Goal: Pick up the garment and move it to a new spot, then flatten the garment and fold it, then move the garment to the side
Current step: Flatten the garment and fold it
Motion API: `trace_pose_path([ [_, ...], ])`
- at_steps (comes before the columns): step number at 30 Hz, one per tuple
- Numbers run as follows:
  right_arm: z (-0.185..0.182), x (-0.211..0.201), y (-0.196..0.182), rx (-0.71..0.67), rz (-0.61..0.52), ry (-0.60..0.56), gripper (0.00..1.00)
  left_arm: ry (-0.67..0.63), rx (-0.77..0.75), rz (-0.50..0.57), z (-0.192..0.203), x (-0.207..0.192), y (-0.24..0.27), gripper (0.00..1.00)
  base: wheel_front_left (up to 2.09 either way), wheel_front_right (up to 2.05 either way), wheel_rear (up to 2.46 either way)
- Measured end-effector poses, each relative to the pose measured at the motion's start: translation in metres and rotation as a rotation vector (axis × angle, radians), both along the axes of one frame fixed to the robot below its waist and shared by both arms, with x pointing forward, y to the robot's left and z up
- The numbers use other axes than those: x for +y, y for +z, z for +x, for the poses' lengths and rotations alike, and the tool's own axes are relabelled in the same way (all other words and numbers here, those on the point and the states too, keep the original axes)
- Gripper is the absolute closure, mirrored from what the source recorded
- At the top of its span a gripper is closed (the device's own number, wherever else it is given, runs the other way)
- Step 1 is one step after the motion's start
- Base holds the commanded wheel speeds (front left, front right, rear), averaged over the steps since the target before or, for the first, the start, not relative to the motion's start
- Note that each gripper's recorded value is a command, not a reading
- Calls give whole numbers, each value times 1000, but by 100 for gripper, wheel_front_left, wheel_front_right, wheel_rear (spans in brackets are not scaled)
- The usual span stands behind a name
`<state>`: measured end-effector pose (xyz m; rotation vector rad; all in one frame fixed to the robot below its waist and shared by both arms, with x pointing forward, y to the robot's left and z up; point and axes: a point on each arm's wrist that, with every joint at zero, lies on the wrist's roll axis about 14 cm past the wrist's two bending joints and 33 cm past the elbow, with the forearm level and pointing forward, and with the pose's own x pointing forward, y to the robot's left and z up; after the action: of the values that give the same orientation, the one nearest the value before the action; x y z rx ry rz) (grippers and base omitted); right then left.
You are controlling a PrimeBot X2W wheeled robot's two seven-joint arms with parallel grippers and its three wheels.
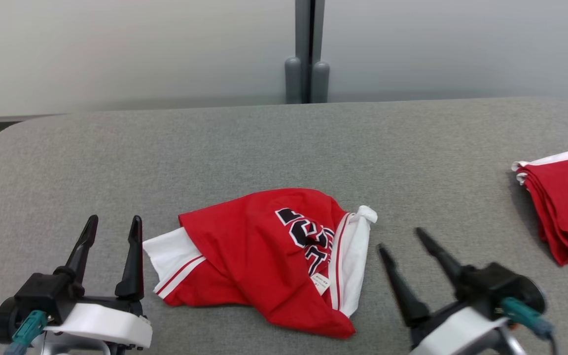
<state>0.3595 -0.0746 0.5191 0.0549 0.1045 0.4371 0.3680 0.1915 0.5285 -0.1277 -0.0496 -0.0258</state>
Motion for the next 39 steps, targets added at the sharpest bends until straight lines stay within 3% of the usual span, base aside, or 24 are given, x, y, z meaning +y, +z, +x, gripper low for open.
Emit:
trace_pose_path([
  [6, -21, 84, -33, 124, -43, 312, 0, 10, 29, -19, 1, 3, -9, 0, 0, 0, 0],
  [10, -38, 118, -62, 205, -110, 471, 0, 20, 35, -26, 4, 6, -13, 0, 0, 0, 0],
  [22, -33, 154, -114, 253, -255, 647, 0, 29, 74, -32, 20, 10, -33, 0, 0, 0, 0],
  [23, -30, 154, -118, 255, -272, 649, 14, 29, 73, -32, 22, 10, -34, 0, 0, 0, 0],
  [24, -29, 155, -119, 252, -271, 649, 56, 28, 73, -32, 23, 10, -34, 0, 0, 0, 0],
  [25, -27, 156, -119, 251, -264, 648, 89, 27, 76, -32, 24, 10, -36, 0, 0, 0, 0],
  [26, -25, 157, -119, 245, -258, 643, 100, 26, 77, -31, 25, 11, -36, 0, 0, 0, 0],
  [32, -5, 152, -96, 177, -165, 566, 100, 22, 73, -27, 27, 11, -38, 0, 0, 0, 0],
  [39, 31, 111, -59, 88, -52, 362, 100, 2, 55, -22, 33, 6, -34, 0, 0, 0, 0],
])
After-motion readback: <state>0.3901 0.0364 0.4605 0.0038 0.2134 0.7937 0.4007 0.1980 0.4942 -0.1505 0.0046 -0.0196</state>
